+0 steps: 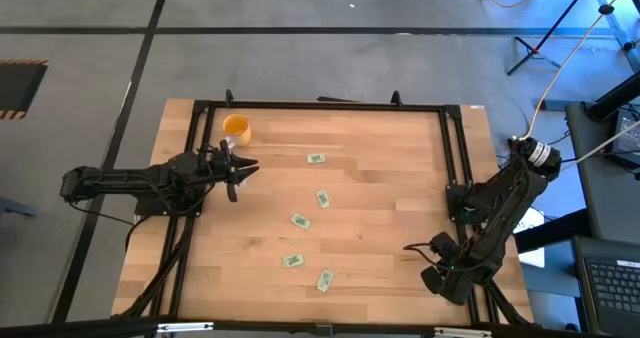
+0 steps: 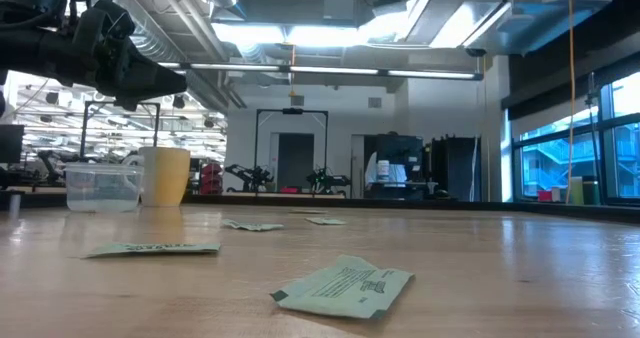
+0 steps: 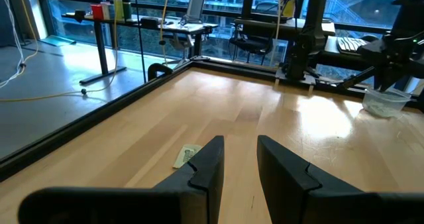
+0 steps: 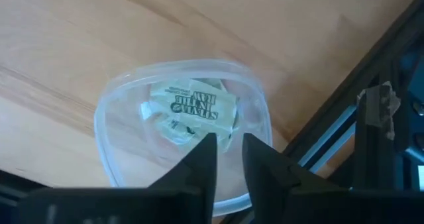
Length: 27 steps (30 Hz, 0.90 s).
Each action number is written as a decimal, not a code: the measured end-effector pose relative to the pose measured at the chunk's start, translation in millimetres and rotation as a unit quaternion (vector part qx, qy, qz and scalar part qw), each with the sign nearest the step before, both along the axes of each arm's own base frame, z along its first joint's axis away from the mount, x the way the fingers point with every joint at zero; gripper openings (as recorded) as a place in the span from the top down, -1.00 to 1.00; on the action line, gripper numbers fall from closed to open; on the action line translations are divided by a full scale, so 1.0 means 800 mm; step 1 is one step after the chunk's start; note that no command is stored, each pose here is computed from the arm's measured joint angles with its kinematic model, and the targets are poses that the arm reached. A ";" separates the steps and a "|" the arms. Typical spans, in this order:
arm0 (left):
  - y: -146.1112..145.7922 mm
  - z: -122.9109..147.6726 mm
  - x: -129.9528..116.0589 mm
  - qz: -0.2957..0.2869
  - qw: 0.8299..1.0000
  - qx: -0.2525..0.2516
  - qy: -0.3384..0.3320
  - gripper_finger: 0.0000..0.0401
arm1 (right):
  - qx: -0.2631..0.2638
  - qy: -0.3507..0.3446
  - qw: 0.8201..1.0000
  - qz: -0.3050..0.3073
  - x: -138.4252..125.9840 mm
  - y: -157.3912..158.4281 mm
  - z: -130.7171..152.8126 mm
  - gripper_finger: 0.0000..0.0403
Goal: Pick and place items into bin
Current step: Put the green stevia packet into the top transparent bin
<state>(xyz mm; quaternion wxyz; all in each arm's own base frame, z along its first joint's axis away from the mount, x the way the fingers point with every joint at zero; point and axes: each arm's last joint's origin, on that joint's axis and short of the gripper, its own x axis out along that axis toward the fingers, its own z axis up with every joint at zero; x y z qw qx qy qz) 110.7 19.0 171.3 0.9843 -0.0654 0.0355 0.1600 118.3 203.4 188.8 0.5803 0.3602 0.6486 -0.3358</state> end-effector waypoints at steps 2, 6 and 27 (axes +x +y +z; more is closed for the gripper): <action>0.000 0.000 0.000 0.000 1.000 0.000 0.000 0.57 | 0.004 -0.002 1.000 0.000 0.000 -0.001 0.002 0.54; 0.000 0.000 0.000 0.000 1.000 0.000 0.000 0.57 | 0.016 -0.014 1.000 -0.003 -0.002 -0.005 0.012 0.47; -0.004 0.034 0.016 -0.085 0.996 0.001 -0.006 0.46 | -0.237 -0.362 0.899 0.074 0.010 -0.140 0.102 0.48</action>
